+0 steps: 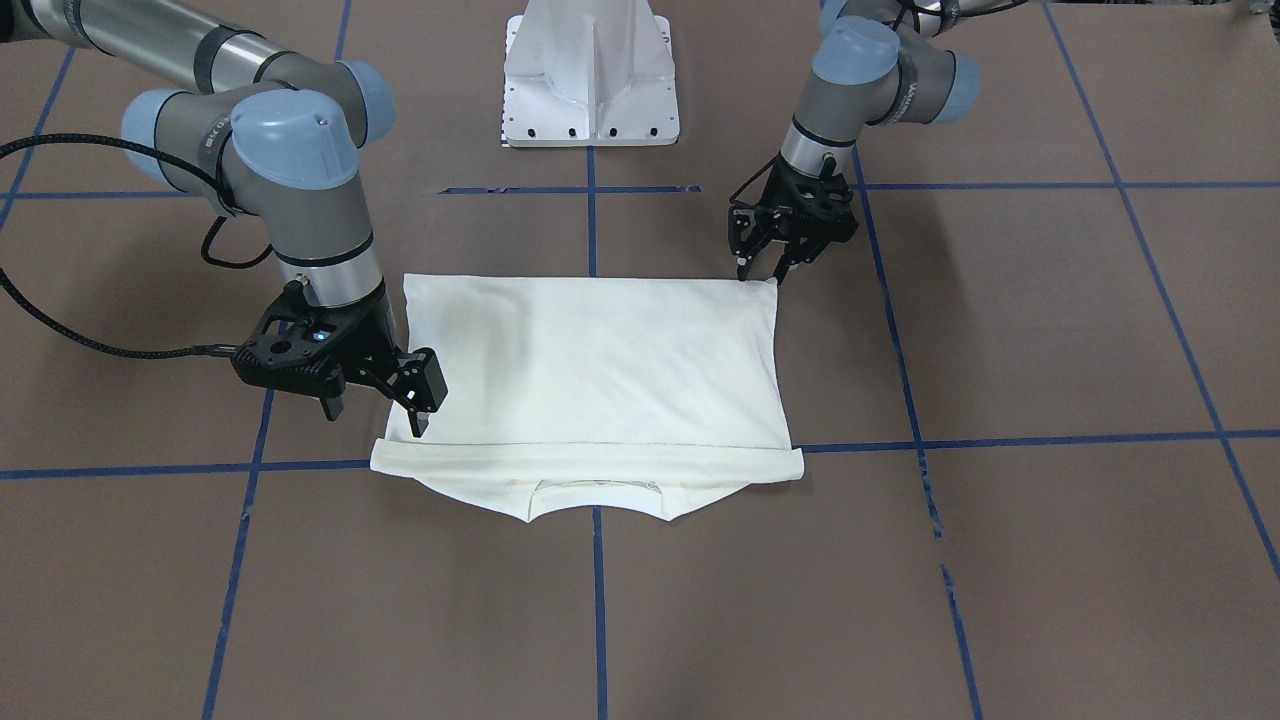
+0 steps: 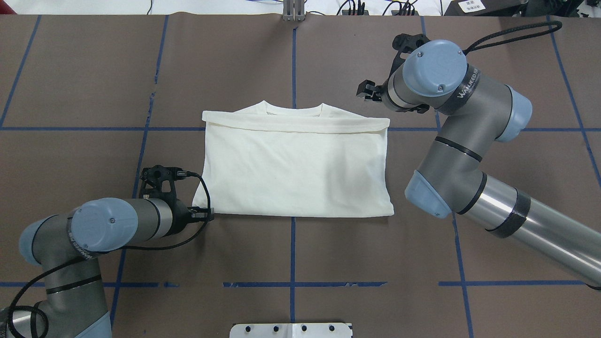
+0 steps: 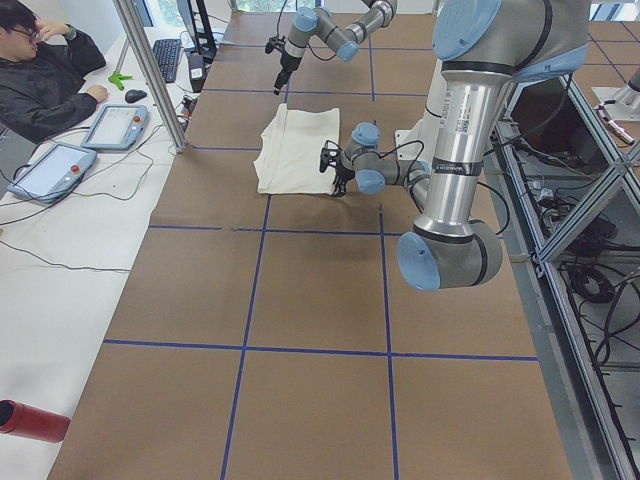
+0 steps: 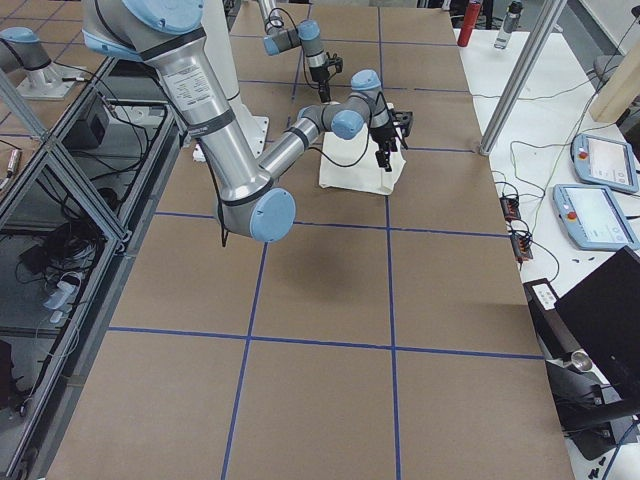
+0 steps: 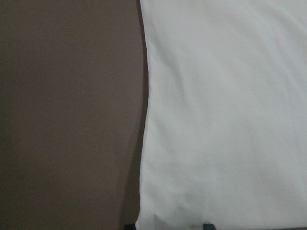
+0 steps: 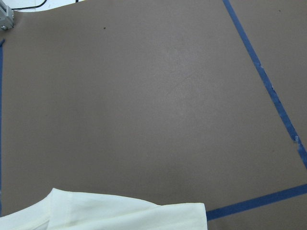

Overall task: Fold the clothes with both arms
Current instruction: 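Release the hem and draw the left gripper back to the shirt's side edge, then grasp the shirt side edge with the left gripper and fold it inward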

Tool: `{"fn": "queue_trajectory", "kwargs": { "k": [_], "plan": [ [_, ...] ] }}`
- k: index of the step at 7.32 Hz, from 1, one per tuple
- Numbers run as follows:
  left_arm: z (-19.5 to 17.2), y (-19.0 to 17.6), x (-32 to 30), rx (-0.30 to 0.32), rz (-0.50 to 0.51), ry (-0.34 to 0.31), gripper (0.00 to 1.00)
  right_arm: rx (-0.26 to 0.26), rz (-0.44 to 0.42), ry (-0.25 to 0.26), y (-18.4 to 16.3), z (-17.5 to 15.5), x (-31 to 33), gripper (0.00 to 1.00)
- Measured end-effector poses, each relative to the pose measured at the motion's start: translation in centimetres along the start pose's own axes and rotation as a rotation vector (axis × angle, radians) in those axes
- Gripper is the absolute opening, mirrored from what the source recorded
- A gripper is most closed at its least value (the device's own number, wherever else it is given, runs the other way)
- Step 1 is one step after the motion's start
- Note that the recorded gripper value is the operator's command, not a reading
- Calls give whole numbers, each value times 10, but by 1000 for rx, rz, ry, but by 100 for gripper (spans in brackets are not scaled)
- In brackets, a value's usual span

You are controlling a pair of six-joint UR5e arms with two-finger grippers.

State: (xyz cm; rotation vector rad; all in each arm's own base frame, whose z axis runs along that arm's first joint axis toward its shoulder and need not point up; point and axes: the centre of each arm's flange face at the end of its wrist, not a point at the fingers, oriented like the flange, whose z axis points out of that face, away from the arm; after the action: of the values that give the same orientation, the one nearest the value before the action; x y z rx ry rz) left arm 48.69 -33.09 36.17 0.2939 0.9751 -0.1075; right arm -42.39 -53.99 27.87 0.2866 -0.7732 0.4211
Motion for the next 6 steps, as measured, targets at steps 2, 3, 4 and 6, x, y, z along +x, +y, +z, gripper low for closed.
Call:
{"fn": "queue_trajectory", "kwargs": {
  "k": [2,3,4,6],
  "plan": [
    [0,0,0,1,-4,-1,0,0,0,0,0,0,0,100],
    [1,0,-1,1,-3,-3,0,0,0,0,0,0,0,100],
    [0,-2,-1,4,-2,-4,0,0,0,0,0,0,0,100],
    [-8,-18,-7,31,18,-5,0,1,-1,0,0,0,0,100]
  ]
}}
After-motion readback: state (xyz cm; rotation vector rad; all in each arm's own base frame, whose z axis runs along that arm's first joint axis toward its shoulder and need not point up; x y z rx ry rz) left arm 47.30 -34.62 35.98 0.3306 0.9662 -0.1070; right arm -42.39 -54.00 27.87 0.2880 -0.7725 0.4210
